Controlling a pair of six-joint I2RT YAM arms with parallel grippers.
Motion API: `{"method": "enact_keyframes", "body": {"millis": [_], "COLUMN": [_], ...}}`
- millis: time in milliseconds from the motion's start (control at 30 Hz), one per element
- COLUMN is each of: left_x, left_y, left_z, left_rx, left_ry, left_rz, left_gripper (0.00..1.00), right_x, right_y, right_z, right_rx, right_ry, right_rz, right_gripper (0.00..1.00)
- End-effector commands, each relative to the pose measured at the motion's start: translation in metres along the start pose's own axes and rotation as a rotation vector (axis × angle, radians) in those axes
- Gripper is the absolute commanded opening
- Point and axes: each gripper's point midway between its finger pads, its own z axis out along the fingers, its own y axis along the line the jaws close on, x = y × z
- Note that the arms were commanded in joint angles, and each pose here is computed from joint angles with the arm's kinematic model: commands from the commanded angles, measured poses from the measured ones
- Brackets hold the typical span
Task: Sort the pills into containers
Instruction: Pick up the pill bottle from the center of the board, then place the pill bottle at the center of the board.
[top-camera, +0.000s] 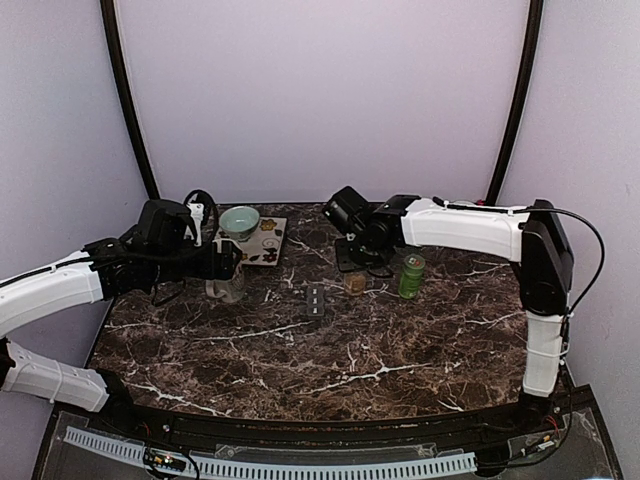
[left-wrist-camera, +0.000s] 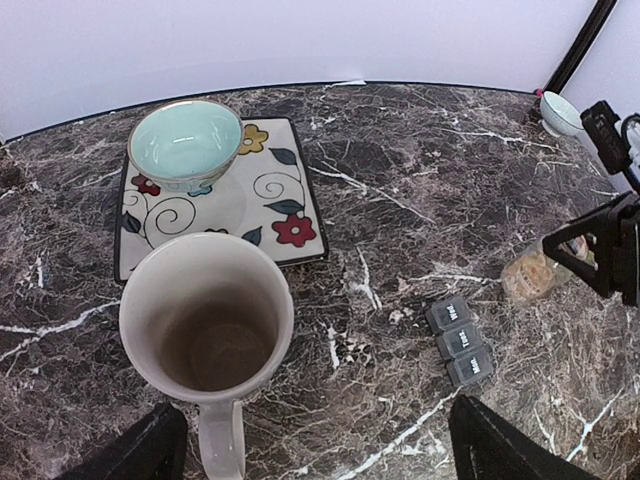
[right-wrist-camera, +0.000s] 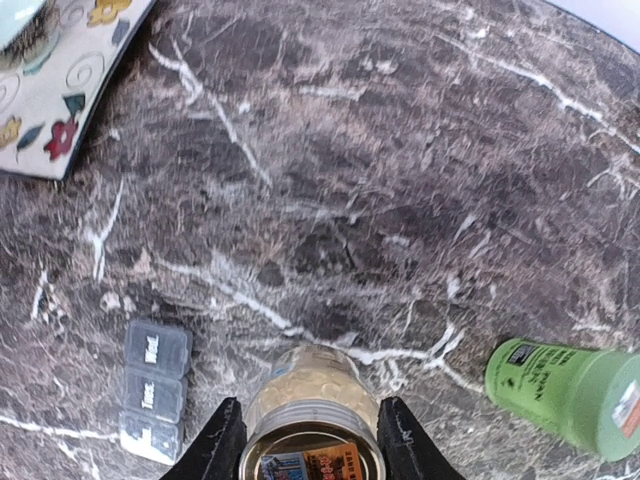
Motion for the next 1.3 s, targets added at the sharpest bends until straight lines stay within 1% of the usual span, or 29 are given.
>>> {"method": "enact_keyframes", "body": {"millis": [0,267,500,700,867,1100,1267], "left_x": [0.004,0.006,0.007,0.006,0.006,0.007,0.006], "left_y": [-0.003,-0.002,-0.002,-0.003,-0.004,-0.007,-0.008], "left_z": [0.000,-0.003,-0.005,-0.006,-0.006,-0.005,-0.005], "left_rx": [0.017,0.019,0.023,0.029,0.035,0.046,0.047], "left_ry": [0.002,0.006,0.010,0.012,0.015,0.022,0.023], "left_rz": [0.018,0.026,0.027,0.025,0.023,0.022,0.021], "left_gripper": [0.94,0.95,0.95,0.94,0.94,0.94,0.94], "right_x": [-0.041,-0.079,-0.093,-0.076,-0.054,-0.024,-0.005], "right_y": [-0.023,-0.083,-0.142,-0.186,-0.211,-0.224,-0.225], "right_z": [-0.011,-0.016,-0.019,-0.014,-0.013,-0.010,-0.001], "right_rx": [0.040,0.120,0.198,0.267,0.292,0.296,0.287], "right_ry": [-0.078,-0.129,-0.146,-0.109,-0.090,-0.065,-0.053], "right_rz": [0.037,0.109,0.181,0.235,0.286,0.323,0.349], "right_gripper": [0.06,0.06,0.06,0.06,0.06,0.07,0.10]}}
